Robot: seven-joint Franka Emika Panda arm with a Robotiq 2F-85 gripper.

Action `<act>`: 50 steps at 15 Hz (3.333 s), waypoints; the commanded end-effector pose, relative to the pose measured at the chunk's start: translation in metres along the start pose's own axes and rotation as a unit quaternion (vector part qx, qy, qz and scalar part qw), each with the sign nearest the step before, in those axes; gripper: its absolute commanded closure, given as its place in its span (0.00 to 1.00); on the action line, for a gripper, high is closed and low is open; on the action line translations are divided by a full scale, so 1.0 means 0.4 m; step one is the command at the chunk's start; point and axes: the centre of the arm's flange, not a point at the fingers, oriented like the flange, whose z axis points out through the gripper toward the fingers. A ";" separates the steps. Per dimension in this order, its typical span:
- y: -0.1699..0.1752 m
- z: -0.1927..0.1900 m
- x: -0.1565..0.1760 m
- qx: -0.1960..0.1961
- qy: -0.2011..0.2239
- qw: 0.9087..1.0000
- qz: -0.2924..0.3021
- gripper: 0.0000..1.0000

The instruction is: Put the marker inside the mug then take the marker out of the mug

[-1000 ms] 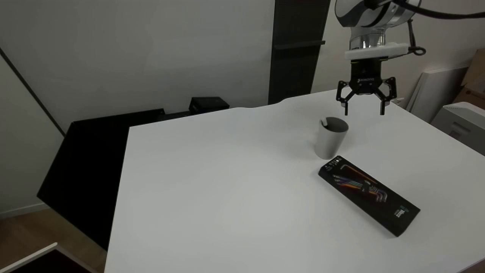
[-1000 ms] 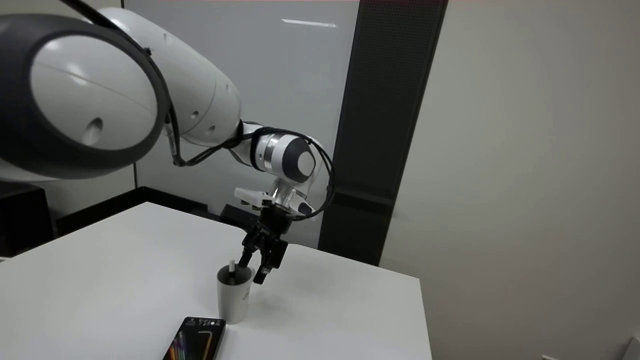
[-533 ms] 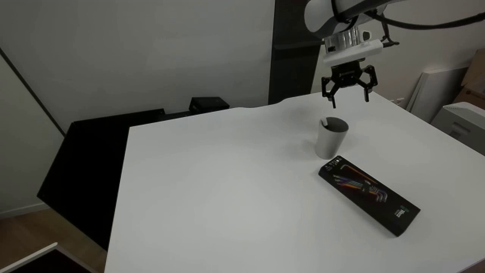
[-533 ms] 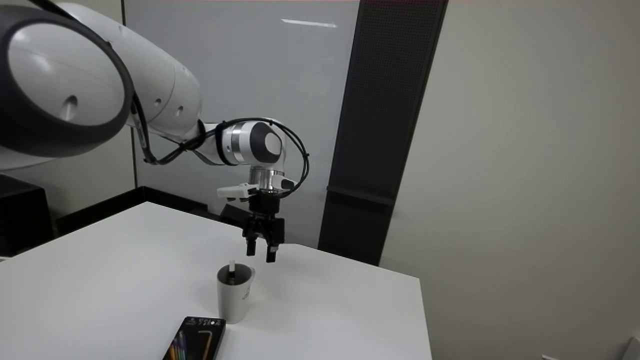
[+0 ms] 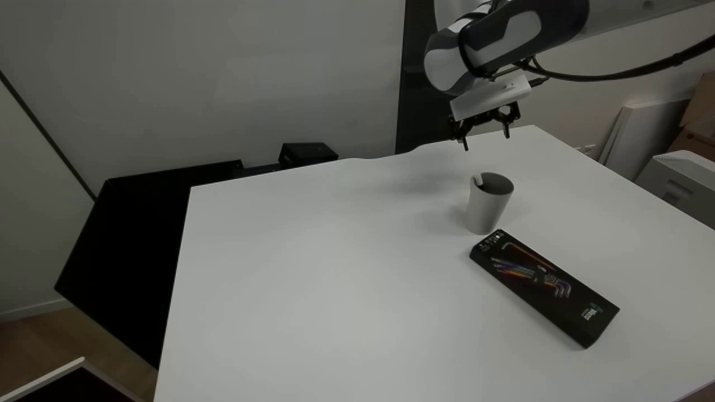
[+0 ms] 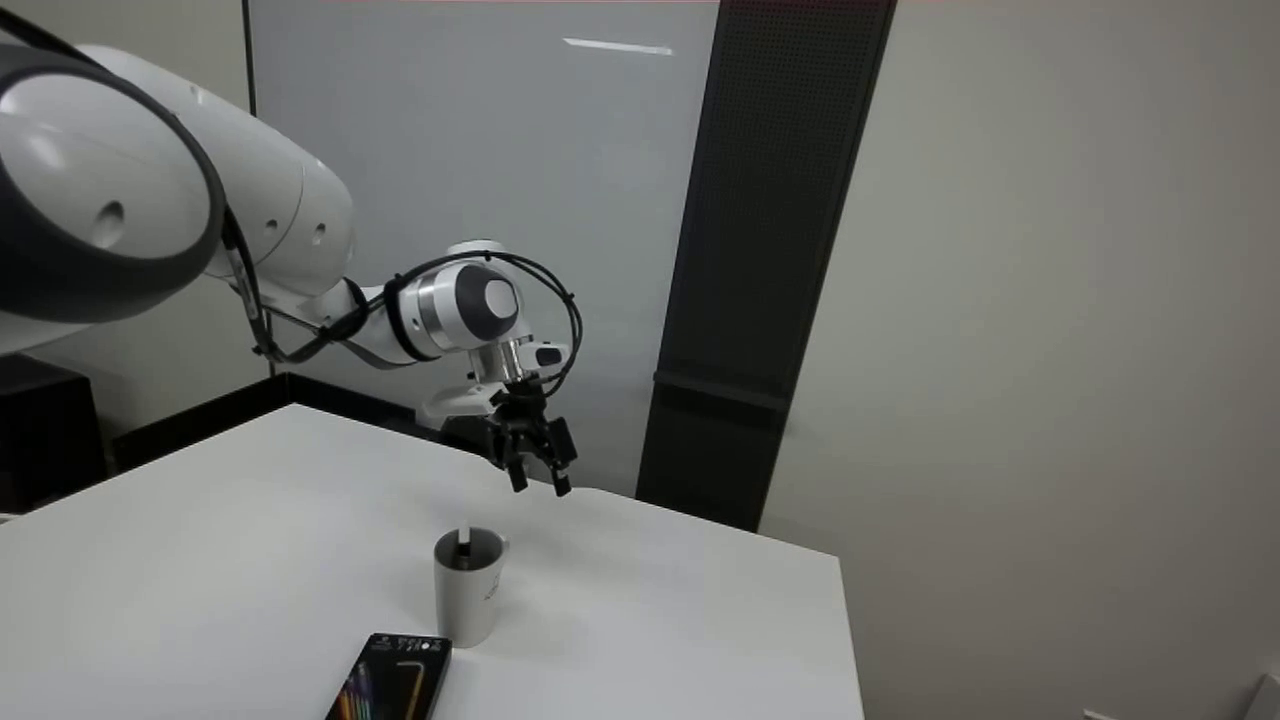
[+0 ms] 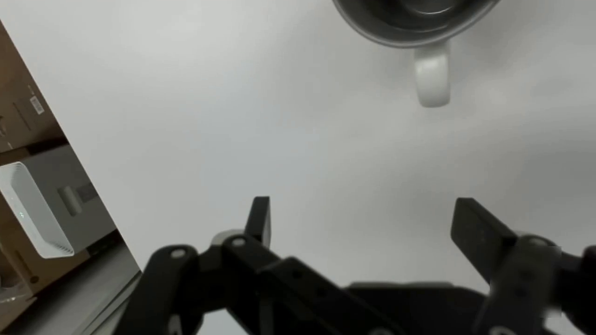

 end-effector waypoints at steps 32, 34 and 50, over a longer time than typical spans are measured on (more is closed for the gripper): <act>0.035 0.000 -0.196 0.068 -0.136 0.985 0.078 0.00; 0.035 0.001 -0.196 0.066 -0.134 0.986 0.075 0.26; 0.034 -0.027 -0.195 0.066 -0.129 0.987 0.069 0.93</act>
